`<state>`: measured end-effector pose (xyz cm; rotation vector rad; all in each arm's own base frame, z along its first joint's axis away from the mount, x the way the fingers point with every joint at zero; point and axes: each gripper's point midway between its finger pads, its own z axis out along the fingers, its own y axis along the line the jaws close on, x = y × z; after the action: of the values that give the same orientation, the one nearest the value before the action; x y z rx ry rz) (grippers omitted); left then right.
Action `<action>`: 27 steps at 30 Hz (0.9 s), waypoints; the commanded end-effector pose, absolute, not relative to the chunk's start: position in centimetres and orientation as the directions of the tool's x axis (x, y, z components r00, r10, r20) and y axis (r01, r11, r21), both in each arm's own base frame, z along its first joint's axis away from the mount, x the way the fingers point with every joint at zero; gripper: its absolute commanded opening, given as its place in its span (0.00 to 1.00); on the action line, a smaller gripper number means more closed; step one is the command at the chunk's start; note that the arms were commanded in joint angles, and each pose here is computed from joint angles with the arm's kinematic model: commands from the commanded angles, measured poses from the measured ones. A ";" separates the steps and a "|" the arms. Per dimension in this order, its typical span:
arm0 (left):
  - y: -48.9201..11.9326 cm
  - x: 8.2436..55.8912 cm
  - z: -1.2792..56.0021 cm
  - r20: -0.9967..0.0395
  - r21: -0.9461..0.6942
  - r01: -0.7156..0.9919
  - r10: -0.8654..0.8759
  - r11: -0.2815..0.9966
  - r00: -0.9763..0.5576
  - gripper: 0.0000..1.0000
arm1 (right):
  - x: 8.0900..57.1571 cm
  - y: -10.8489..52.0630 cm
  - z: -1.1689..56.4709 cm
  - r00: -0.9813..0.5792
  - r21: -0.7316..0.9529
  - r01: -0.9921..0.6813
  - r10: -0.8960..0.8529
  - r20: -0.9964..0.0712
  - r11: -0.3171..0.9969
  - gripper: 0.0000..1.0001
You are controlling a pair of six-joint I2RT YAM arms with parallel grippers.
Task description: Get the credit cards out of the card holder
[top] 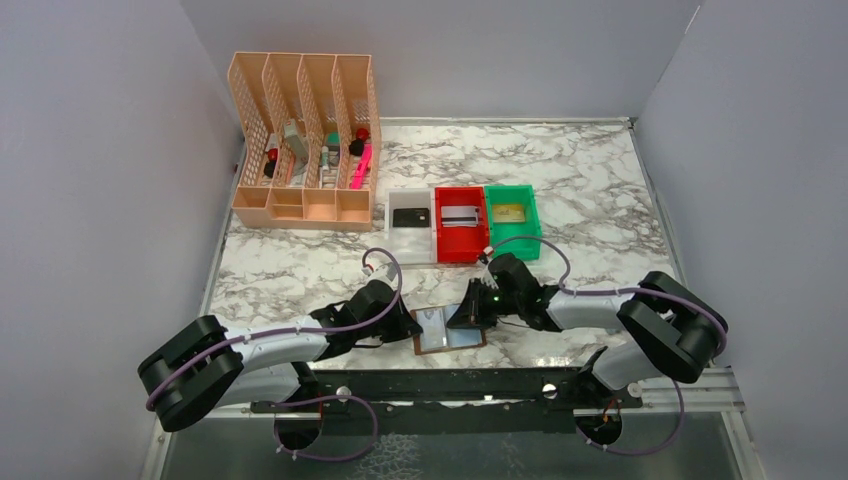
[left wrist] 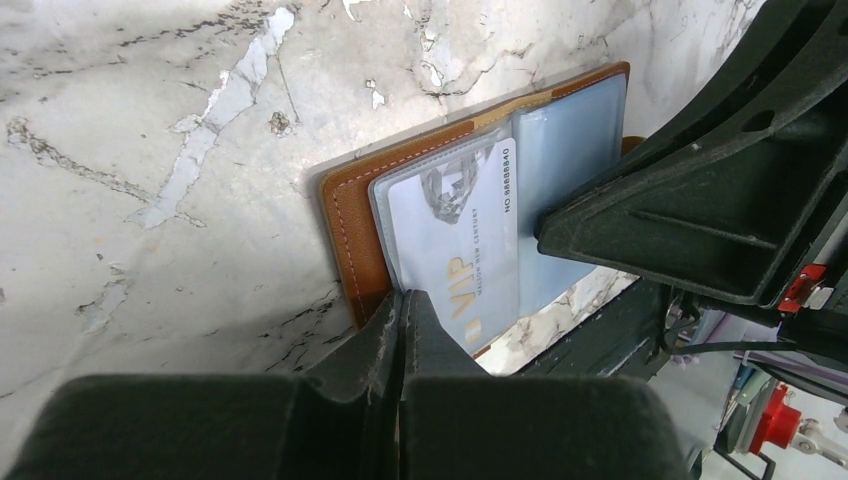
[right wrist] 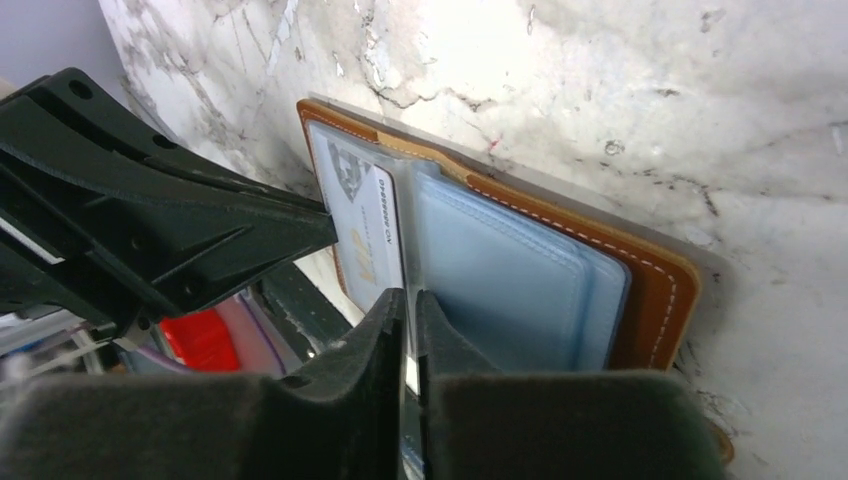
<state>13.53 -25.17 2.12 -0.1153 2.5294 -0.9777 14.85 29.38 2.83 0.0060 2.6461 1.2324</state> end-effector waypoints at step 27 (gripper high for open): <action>-22.7 12.1 -1.0 -0.331 -0.580 0.023 -0.210 0.814 -0.920 0.00 | 13.9 33.0 5.5 -0.986 0.876 -0.096 0.076 -0.149 0.472 0.08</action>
<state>13.77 -25.22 2.15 -0.1426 2.5108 -0.9901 12.62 30.84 2.06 0.0012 2.7009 1.4016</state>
